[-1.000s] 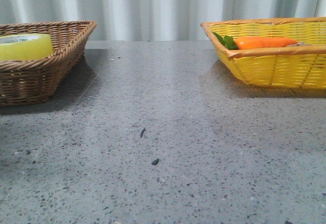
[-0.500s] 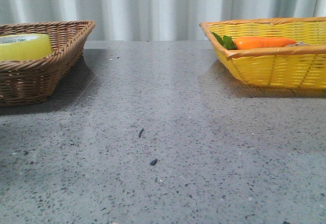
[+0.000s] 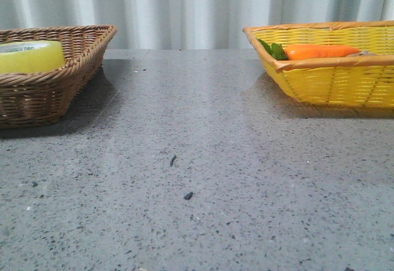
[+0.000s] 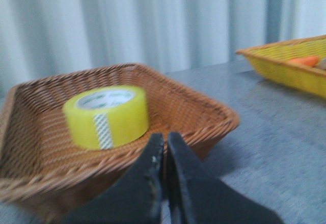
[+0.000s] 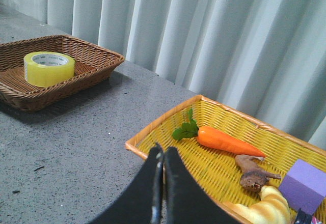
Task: Transfer tape with both arms
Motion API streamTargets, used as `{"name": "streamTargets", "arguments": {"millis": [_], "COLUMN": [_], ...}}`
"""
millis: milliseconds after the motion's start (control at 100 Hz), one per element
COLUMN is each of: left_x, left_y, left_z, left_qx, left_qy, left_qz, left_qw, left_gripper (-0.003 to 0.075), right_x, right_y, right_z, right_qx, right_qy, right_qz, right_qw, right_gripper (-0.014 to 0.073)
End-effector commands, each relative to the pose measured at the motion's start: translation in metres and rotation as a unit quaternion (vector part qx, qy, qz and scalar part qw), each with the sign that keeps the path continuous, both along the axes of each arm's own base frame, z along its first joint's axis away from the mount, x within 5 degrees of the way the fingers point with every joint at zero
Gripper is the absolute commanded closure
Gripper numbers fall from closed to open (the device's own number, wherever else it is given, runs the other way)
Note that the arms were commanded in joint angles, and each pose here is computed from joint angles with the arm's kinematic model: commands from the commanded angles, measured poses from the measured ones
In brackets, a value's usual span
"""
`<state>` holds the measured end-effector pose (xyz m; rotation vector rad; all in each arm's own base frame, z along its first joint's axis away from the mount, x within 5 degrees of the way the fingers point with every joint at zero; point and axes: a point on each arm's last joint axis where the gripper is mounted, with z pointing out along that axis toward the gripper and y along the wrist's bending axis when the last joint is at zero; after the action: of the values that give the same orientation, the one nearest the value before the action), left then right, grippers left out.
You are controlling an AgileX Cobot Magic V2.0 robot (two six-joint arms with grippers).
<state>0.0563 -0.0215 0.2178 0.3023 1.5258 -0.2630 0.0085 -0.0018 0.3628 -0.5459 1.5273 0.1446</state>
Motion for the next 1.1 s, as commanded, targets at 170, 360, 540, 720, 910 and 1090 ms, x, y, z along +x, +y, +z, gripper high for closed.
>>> {"name": "streamTargets", "arguments": {"millis": [170, 360, 540, 720, 910, 1090], "left_x": [-0.003, -0.004, -0.004, -0.004, -0.004, -0.004], "left_y": [0.009, 0.011, 0.012, 0.012, 0.012, 0.012], "left_z": [-0.017, -0.028, -0.031, -0.031, -0.031, -0.031], "left_qx": [0.000, 0.012, 0.014, 0.014, 0.014, 0.014], "left_qy": [0.030, 0.075, 0.085, 0.085, 0.085, 0.085], "left_qz": [0.067, 0.094, 0.097, 0.097, 0.097, 0.097], "left_qw": [0.997, 0.993, 0.992, 0.992, 0.992, 0.992], "left_gripper": [0.0741, 0.0741, 0.0741, 0.0741, 0.0741, 0.0741], "right_x": [0.000, 0.000, 0.000, 0.000, 0.000, 0.000], "right_y": [0.000, 0.000, 0.000, 0.000, 0.000, 0.000], "right_z": [0.013, 0.013, 0.013, 0.013, 0.013, 0.013], "right_qx": [0.013, 0.013, 0.013, 0.013, 0.013, 0.013], "right_qy": [-0.039, -0.039, -0.039, -0.039, -0.039, -0.039], "right_qz": [-0.002, -0.002, -0.002, -0.002, -0.002, -0.002], "right_qw": [0.999, 0.999, 0.999, 0.999, 0.999, 0.999], "right_gripper": [0.0646, 0.0646, 0.0646, 0.0646, 0.0646, 0.0646]}}
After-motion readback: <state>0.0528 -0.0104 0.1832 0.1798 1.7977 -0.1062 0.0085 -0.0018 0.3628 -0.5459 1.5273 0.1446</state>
